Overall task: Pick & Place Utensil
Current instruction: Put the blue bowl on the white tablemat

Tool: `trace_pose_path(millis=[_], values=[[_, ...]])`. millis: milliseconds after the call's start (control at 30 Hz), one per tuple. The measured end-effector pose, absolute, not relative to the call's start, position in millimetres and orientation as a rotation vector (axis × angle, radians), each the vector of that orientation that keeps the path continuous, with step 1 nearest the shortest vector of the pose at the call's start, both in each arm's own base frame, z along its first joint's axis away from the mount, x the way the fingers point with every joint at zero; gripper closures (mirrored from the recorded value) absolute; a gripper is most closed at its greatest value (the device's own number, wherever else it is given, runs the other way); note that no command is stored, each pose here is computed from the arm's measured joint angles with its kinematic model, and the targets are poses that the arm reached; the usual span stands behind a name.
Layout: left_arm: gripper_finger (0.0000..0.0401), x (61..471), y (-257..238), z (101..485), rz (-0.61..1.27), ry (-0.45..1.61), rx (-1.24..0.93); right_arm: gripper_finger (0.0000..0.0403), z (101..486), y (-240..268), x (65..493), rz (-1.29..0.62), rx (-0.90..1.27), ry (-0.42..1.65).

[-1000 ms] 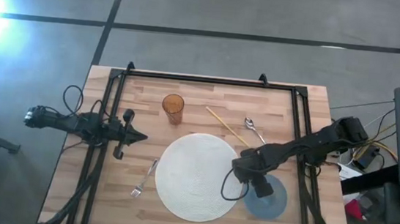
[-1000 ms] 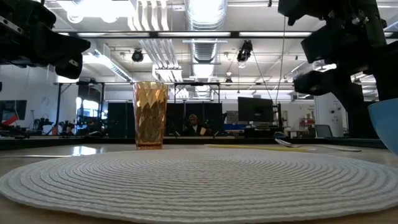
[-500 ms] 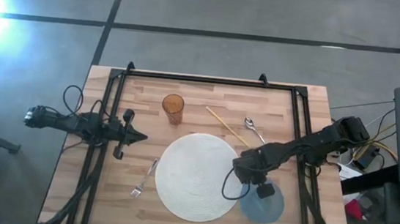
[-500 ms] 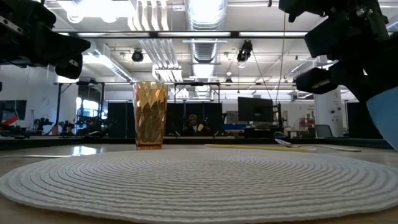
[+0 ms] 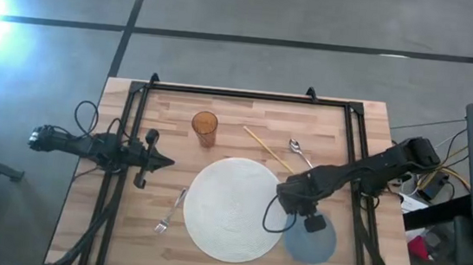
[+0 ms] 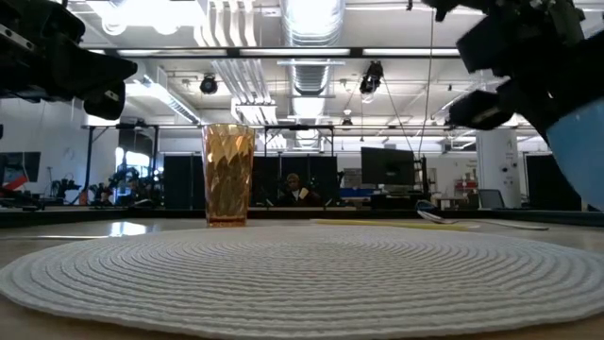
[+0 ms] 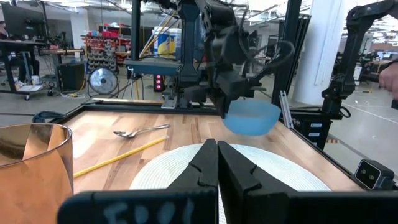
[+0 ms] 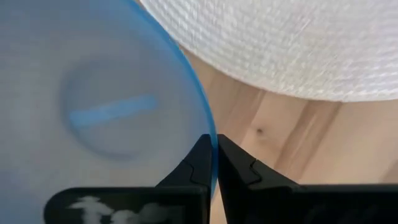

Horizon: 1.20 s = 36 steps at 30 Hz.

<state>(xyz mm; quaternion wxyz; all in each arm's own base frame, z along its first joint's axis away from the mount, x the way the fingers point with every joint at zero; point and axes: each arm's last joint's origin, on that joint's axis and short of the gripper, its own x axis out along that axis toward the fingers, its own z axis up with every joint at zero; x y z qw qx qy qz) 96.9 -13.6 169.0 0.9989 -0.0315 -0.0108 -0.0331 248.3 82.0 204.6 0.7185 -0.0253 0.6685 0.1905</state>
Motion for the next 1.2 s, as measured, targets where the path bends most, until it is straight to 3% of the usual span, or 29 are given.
trace_pose_path(millis=[733,967,1200], values=[[0.0401,96.9,-13.6,169.1,-0.066,-0.023,-0.059,0.0394,357.8,46.2,288.2,0.254,0.049,0.902],[0.0401,97.0,-13.5,169.0,-0.065,-0.021,-0.059,0.0394,375.5,30.8,306.8,-0.018,0.165,0.804],[0.0401,97.6,-13.7,168.0,-0.065,-0.009,-0.062,0.0394,367.1,9.4,324.3,-0.195,0.338,0.860]])
